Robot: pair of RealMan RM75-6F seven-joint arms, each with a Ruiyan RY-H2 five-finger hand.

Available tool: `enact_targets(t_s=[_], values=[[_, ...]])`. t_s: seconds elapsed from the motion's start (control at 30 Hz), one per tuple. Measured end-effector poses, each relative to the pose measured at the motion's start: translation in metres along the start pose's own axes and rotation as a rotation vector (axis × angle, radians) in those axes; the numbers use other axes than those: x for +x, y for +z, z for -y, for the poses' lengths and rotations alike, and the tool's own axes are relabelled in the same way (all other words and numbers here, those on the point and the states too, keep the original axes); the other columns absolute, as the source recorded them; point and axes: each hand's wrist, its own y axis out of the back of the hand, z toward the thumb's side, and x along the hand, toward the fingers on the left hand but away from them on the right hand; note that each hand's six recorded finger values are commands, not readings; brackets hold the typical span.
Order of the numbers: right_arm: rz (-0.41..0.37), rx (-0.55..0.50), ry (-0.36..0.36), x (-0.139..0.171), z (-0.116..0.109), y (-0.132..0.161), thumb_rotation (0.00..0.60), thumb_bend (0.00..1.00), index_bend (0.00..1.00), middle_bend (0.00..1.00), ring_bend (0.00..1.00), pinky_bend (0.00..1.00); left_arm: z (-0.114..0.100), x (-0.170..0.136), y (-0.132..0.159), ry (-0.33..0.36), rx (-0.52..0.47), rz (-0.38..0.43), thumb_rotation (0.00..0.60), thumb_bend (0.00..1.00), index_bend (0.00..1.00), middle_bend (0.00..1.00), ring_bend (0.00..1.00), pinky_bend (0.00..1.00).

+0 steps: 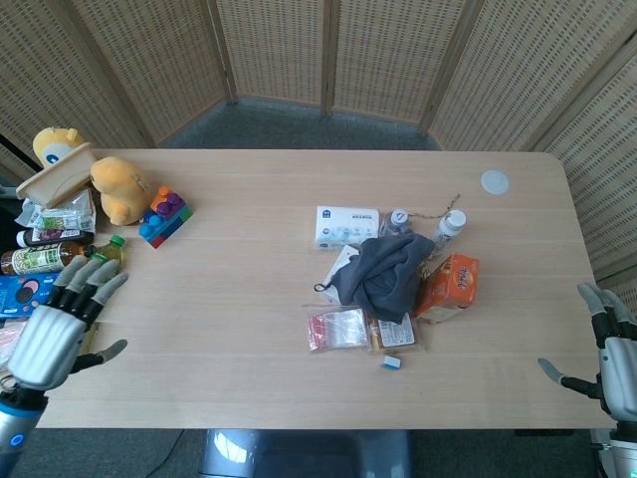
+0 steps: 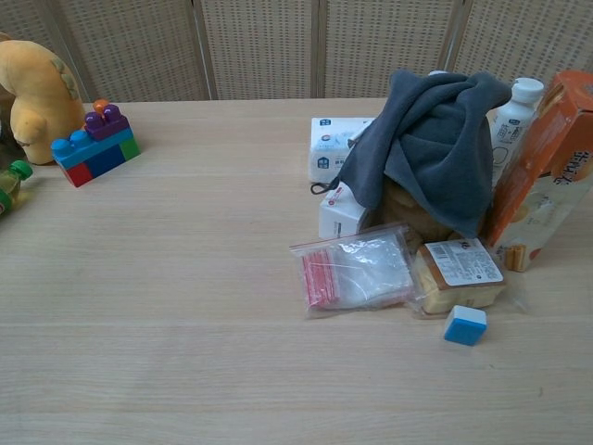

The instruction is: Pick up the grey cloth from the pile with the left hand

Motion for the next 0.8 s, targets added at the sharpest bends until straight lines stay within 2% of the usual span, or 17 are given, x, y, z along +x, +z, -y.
enact_targets(t_s=[0.23,0.33,0.57,0.67,0.8], values=[[-0.003,-0.021,-0.001,0.001,-0.003,0.000,0.600,0.00,0.00,0.00,0.00,0.00,0.020,0.072,0.047,-0.083,0.124,0.171,0.600,0.00,0.00,0.00,0.00,0.00],[-0.004,-0.036,-0.003,0.001,-0.006,0.000,0.600,0.00,0.00,0.00,0.00,0.00,0.030,0.109,0.078,-0.111,0.177,0.243,0.600,0.00,0.00,0.00,0.00,0.00],[-0.005,-0.073,-0.015,0.000,-0.014,-0.003,0.600,0.00,0.00,0.00,0.00,0.00,0.044,0.184,0.172,-0.092,0.223,0.377,0.600,0.00,0.00,0.00,0.00,0.00],[-0.006,-0.086,-0.016,0.001,-0.017,-0.003,0.600,0.00,0.00,0.00,0.00,0.00,0.053,0.205,0.208,-0.088,0.240,0.416,0.600,0.00,0.00,0.00,0.00,0.00],[-0.008,-0.100,-0.019,0.001,-0.020,-0.004,0.600,0.00,0.00,0.00,0.00,0.00,0.069,0.224,0.242,-0.109,0.262,0.433,0.600,0.00,0.00,0.00,0.00,0.00]])
